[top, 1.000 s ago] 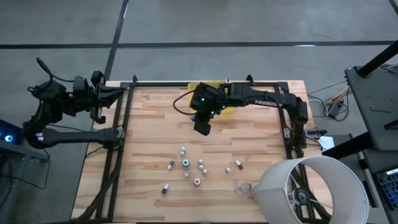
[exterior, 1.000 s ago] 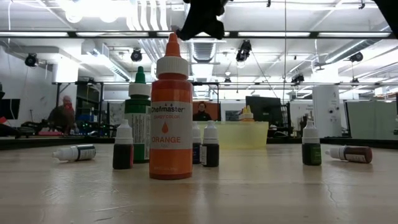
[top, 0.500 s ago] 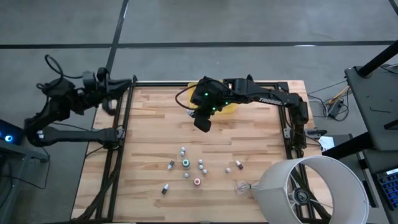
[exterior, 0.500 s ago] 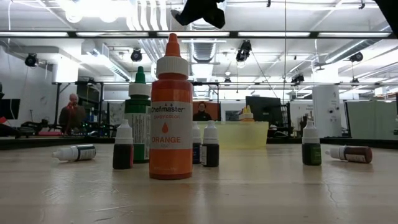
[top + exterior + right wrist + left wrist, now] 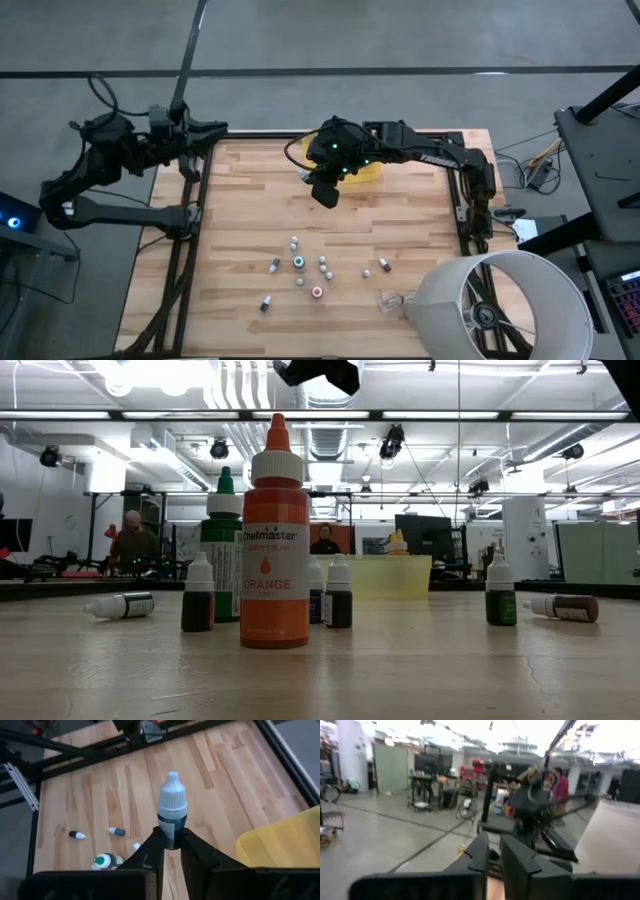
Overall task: Pick & Place food coloring
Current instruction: Put the top small black food coloring bottle into the yellow bin
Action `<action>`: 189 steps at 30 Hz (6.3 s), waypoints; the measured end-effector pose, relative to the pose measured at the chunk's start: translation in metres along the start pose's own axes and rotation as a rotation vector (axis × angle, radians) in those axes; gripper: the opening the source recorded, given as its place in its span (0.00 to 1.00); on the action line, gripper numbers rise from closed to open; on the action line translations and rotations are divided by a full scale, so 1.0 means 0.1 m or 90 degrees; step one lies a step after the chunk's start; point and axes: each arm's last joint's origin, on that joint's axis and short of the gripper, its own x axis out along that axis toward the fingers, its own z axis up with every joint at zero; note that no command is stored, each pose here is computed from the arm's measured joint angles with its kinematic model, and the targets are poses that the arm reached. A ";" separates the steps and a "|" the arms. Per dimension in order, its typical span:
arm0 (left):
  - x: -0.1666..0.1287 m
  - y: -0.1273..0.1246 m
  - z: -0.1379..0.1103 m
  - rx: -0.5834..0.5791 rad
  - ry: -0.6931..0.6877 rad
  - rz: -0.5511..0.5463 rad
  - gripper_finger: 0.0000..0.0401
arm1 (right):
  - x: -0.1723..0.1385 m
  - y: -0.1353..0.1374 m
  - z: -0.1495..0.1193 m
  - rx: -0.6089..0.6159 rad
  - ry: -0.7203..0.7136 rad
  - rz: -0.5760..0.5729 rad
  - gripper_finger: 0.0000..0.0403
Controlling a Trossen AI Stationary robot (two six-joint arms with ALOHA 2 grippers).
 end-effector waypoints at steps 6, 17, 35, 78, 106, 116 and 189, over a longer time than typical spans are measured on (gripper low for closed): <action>0.23 -0.04 0.06 0.009 0.081 0.001 0.32 | -0.18 0.03 0.11 -0.014 -0.044 0.009 0.09; 0.78 -0.13 0.20 0.064 0.165 -0.035 0.49 | -0.48 0.04 0.23 -0.033 -0.104 0.014 0.09; 1.07 -0.21 0.16 0.042 0.222 -0.157 0.49 | -0.62 0.04 0.16 -0.045 -0.083 0.008 0.09; 1.29 -0.20 -0.02 0.030 0.277 -0.146 0.34 | -0.63 0.05 0.15 -0.052 -0.076 0.009 0.10; 1.28 -0.20 -0.05 0.021 0.294 -0.142 0.09 | -0.63 0.05 0.15 -0.054 -0.075 0.009 0.10; 1.29 -0.20 -0.05 0.021 0.293 -0.143 0.08 | -0.63 0.05 0.15 -0.055 -0.075 0.009 0.10; 1.26 -0.16 0.10 0.006 0.316 -0.121 0.18 | -0.62 0.05 0.15 -0.057 -0.074 0.012 0.10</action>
